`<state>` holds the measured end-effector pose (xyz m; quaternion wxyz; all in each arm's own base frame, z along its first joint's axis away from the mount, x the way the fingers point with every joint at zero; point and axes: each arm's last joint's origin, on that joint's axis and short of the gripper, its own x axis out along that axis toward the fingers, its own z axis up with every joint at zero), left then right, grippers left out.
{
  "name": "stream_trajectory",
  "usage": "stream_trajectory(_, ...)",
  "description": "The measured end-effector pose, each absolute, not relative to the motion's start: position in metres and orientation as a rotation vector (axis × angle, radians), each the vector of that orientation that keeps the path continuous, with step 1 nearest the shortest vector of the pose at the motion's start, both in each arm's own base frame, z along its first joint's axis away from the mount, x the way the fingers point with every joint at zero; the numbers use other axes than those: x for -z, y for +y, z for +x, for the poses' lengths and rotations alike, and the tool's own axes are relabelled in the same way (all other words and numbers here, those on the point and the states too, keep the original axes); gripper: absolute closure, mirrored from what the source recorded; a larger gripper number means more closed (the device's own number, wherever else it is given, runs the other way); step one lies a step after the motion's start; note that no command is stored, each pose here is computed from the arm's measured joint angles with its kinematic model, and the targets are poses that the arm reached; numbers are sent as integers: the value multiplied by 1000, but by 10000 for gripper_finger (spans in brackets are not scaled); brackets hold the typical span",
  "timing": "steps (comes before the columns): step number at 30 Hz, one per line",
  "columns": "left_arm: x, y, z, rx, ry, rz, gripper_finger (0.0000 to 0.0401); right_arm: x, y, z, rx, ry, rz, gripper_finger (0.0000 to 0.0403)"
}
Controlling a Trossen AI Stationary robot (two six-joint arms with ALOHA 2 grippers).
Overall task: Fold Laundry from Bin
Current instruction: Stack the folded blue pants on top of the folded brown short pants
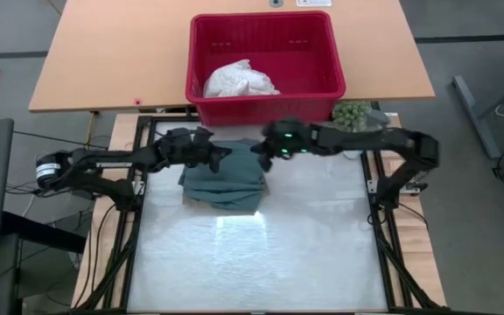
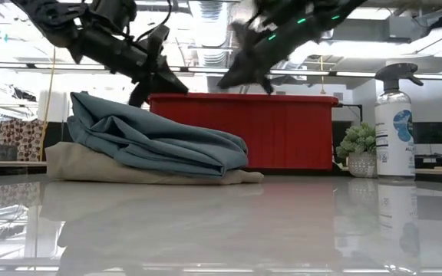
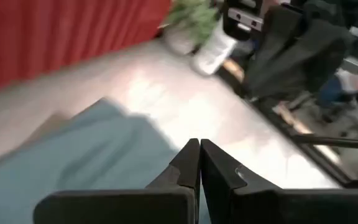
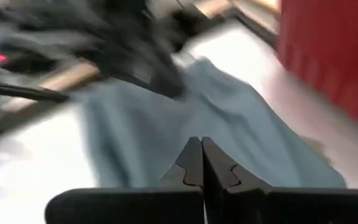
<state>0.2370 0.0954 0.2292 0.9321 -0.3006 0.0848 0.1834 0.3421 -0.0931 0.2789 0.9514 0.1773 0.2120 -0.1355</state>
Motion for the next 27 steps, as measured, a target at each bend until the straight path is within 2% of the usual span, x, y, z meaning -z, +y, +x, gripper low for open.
stream_trajectory(5,-233,97,247,-302,115,-562,401,-283,-68,296,99,242,357,388)
stream_trajectory(10,-223,92,258,-188,150,-520,401,-249,-59,272,70,89,442,388)
stream_trajectory(14,-208,90,268,-164,193,-494,401,-216,-46,280,105,150,468,388)
stream_trajectory(27,-162,110,308,-192,320,-466,401,-146,-35,318,112,185,539,388)
